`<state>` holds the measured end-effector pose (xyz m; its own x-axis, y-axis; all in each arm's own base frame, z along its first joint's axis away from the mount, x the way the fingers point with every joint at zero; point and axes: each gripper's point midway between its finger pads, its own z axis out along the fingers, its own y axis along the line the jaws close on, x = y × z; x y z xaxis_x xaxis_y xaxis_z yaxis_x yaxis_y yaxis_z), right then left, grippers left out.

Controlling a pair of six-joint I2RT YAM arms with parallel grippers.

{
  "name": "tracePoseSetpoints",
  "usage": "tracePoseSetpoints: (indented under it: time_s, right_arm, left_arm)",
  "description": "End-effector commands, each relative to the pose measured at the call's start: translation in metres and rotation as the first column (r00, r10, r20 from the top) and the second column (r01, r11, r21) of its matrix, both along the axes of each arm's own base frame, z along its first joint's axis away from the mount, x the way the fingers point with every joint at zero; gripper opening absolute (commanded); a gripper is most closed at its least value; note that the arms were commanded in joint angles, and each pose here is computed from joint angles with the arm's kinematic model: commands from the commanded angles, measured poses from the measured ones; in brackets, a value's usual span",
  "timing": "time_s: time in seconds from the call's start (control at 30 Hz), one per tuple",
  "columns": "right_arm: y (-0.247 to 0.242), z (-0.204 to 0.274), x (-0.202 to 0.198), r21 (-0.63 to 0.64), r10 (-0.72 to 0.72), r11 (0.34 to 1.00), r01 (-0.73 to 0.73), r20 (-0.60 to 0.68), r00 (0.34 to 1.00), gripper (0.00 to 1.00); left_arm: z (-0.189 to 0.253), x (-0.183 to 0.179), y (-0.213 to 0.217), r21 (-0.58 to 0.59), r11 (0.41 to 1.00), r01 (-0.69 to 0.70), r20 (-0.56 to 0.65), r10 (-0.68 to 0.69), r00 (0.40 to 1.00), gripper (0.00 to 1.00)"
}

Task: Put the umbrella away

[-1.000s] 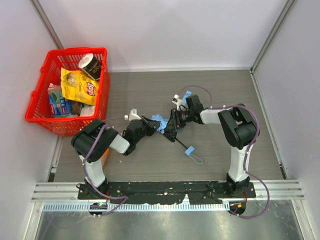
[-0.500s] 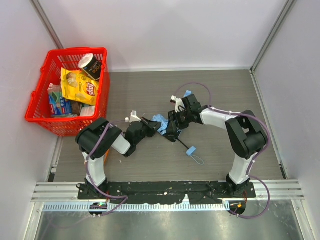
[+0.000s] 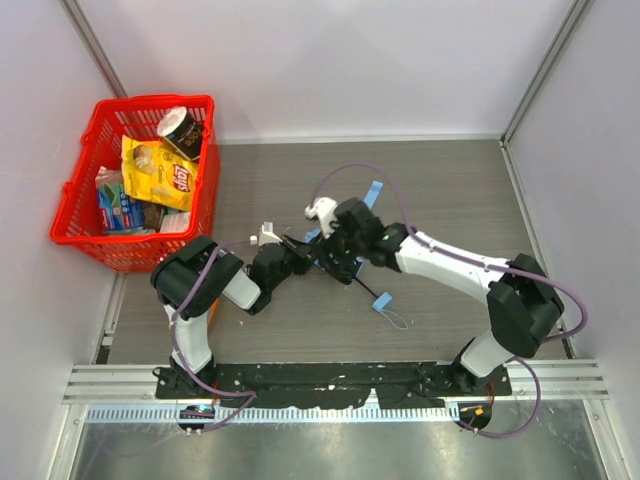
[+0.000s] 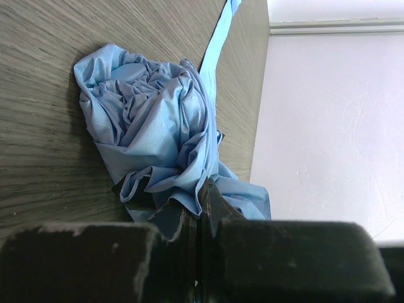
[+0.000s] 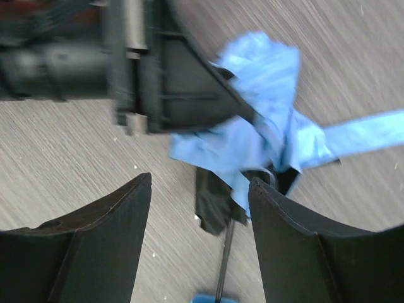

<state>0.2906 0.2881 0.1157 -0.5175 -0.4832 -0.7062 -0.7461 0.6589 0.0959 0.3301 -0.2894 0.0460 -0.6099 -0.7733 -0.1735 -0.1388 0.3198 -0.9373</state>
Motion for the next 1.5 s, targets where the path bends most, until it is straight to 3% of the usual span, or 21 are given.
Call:
tracePoseSetpoints:
  time_s: [0.0,0.17,0.37,0.67,0.8,0.93,1.07,1.37,1.47]
  right_arm:
    - [0.009,0.013,0.027,-0.190,0.068,0.982,0.000,0.348,0.935,0.68]
    - [0.018,0.013,0.034,-0.310,0.152,0.950,0.027,0.540,0.828,0.69]
    - [0.020,-0.026,0.032,-0.429,0.292,0.901,-0.060,0.499,0.816,0.73]
    - [0.027,-0.069,0.017,-0.418,0.315,0.897,-0.145,0.372,0.873,0.75]
    - [0.017,-0.094,0.026,-0.385,0.204,0.921,-0.068,0.325,0.923,0.74]
    - [-0.008,-0.121,0.037,-0.489,0.126,0.872,0.023,0.269,0.955,0.66]
    - [-0.016,-0.128,0.040,-0.484,0.046,0.873,0.056,0.197,0.979,0.48]
    - [-0.016,-0.147,0.025,-0.354,-0.042,0.935,0.025,-0.041,0.998,0.07]
    - [-0.016,-0.158,0.015,-0.285,-0.072,0.958,0.033,-0.126,0.989,0.01]
  left_arm:
    - [-0.143,-0.100,0.057,0.371,0.907,0.198,-0.454,-0.008,0.891,0.00]
    - [-0.143,-0.101,0.056,0.374,0.903,0.211,-0.454,-0.020,0.891,0.00]
    - [-0.144,-0.099,0.052,0.365,0.906,0.216,-0.456,-0.028,0.889,0.00]
    - [-0.141,-0.098,0.053,0.366,0.906,0.214,-0.448,-0.030,0.894,0.00]
    - [-0.137,-0.096,0.051,0.361,0.907,0.215,-0.436,-0.040,0.899,0.00]
    - [-0.135,-0.097,0.051,0.368,0.903,0.220,-0.433,-0.043,0.901,0.00]
    - [-0.135,-0.096,0.051,0.366,0.904,0.220,-0.433,-0.044,0.900,0.00]
    - [-0.131,-0.089,0.051,0.353,0.907,0.231,-0.410,-0.072,0.909,0.00]
    - [-0.124,-0.085,0.050,0.372,0.895,0.248,-0.376,-0.098,0.921,0.00]
